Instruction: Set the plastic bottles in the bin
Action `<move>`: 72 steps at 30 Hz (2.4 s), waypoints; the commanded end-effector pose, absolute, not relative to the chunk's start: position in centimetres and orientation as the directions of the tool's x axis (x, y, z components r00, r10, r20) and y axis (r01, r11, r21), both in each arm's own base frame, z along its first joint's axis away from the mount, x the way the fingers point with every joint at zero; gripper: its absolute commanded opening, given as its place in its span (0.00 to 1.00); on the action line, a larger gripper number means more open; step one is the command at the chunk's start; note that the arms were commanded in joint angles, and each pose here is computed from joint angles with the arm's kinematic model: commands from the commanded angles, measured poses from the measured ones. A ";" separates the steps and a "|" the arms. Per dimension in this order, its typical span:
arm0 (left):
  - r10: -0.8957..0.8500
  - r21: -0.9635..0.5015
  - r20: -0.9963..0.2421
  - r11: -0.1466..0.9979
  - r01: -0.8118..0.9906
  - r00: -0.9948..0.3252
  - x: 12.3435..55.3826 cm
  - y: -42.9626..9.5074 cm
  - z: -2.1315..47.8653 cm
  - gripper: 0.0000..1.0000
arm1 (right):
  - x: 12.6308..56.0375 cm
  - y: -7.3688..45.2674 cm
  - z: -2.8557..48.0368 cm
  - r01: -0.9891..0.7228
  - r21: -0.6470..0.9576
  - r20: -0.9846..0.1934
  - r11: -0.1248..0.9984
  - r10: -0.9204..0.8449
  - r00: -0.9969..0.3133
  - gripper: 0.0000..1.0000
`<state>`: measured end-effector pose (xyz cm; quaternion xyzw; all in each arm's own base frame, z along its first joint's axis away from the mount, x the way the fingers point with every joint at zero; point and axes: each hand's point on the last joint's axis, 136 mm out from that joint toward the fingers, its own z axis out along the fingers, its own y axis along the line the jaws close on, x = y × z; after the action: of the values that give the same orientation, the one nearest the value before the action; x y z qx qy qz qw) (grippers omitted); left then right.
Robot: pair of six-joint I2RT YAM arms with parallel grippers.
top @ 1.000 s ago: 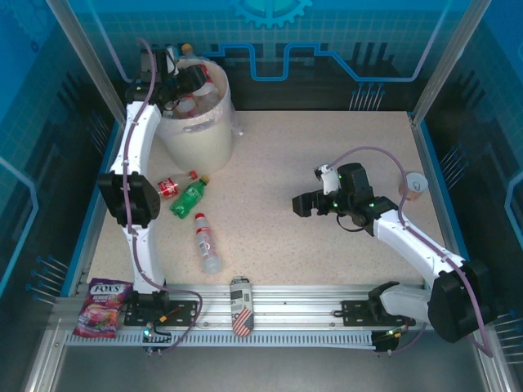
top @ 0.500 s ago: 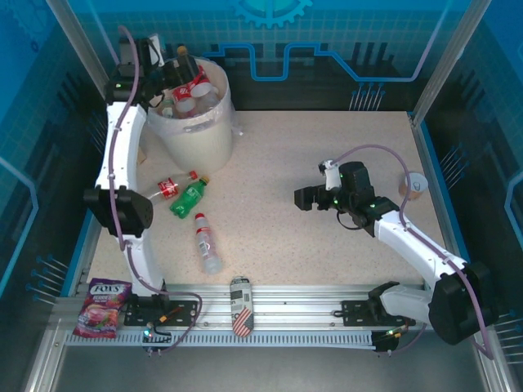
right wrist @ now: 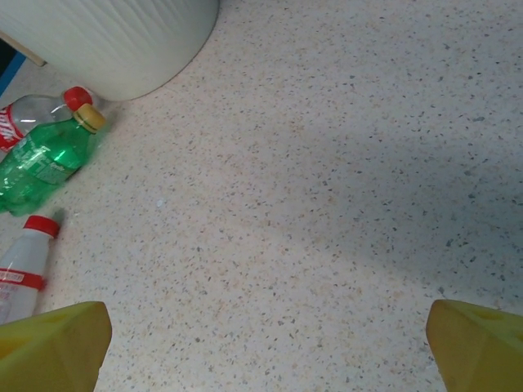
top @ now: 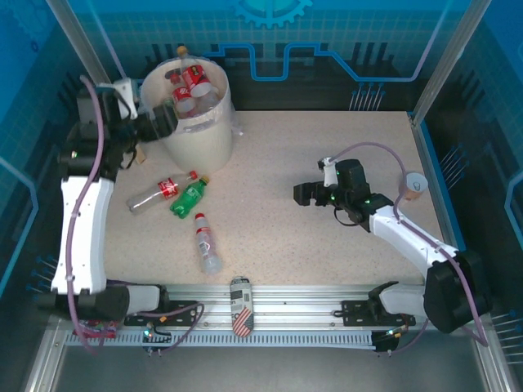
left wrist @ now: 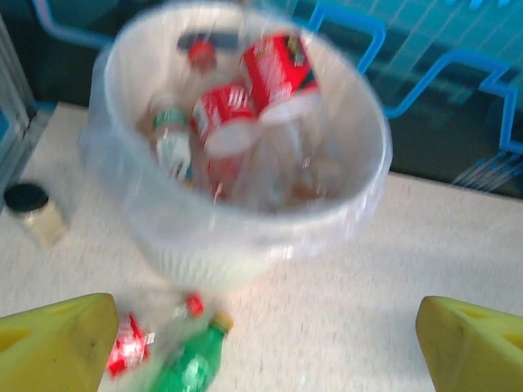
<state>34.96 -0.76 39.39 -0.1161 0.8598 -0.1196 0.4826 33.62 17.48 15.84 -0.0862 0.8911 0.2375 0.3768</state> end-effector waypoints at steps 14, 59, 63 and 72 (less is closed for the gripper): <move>-0.498 -0.425 -0.201 0.820 -0.383 -0.843 21.1 -8.9 17.6 0.93 | 38.1 17.6 17.2 -0.289 0.365 -0.720 0.885 0.072 -0.690 1.00; -0.453 -0.309 -0.082 0.859 -0.409 -0.888 21.1 -11.1 4.9 0.60 | 36.1 16.9 15.1 -0.256 0.389 -0.683 0.885 0.091 -0.725 1.00; -0.405 -0.342 -0.105 0.872 -0.350 -0.908 21.9 -12.6 6.8 0.59 | 36.2 16.9 15.2 -0.255 0.389 -0.684 0.885 0.091 -0.724 1.00; -0.266 -0.493 -0.263 0.863 -0.109 -0.927 25.9 -18.2 14.8 0.55 | 35.9 16.5 15.5 -0.250 0.374 -0.691 0.893 0.088 -0.718 1.00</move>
<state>24.86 -16.01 11.59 -0.1508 0.9563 -0.2083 0.1390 35.88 17.29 14.51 -0.0545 0.9018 0.2321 0.3605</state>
